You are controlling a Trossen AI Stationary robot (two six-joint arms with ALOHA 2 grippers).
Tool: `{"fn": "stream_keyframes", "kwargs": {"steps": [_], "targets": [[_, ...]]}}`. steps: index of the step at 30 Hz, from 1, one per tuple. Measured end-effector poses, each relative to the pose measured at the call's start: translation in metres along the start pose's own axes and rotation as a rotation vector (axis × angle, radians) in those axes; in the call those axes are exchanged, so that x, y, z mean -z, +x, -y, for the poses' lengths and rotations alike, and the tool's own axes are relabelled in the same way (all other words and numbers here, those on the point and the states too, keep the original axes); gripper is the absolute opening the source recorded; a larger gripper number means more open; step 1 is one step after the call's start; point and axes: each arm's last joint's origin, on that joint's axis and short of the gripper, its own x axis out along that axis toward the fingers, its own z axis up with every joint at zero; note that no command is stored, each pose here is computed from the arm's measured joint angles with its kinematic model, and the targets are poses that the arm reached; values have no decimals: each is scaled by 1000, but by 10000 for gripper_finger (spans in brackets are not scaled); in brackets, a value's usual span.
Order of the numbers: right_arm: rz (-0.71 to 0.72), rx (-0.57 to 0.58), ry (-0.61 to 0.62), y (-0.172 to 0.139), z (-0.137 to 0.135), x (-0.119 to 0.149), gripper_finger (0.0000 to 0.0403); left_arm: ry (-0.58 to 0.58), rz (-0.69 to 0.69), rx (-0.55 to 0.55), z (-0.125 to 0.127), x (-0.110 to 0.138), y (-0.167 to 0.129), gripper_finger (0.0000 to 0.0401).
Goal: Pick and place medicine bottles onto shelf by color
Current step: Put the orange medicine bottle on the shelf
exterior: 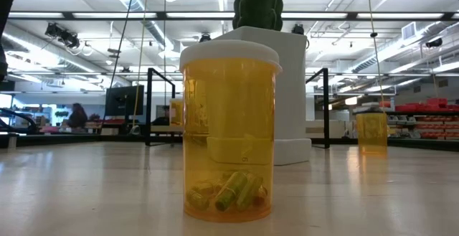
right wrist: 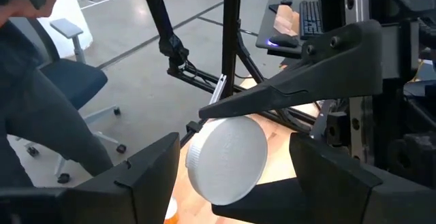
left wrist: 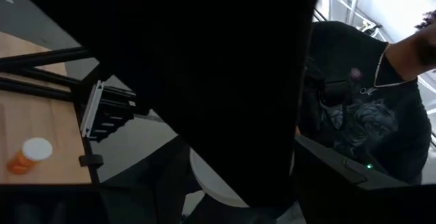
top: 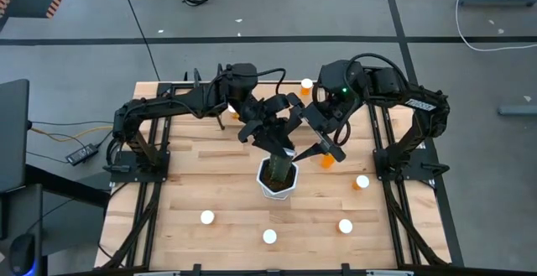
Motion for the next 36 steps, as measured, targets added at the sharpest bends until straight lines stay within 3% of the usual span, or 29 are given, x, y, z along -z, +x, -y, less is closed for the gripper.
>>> {"fn": "stream_keyframes", "kwargs": {"steps": [10,18,27,36], "targets": [[1,4,86,-1,0,0,284,-23,-5,9,-2,-2,-5,223],[-20,76,162,-5,-1,1,284,-22,21,-10,-5,-7,-11,227],[-18,300,200,-29,-6,-2,268,-31,64,-33,-10,-15,-25,223],[-54,477,200,-40,-7,0,239,-37,209,-50,-12,-32,-44,222]]}}
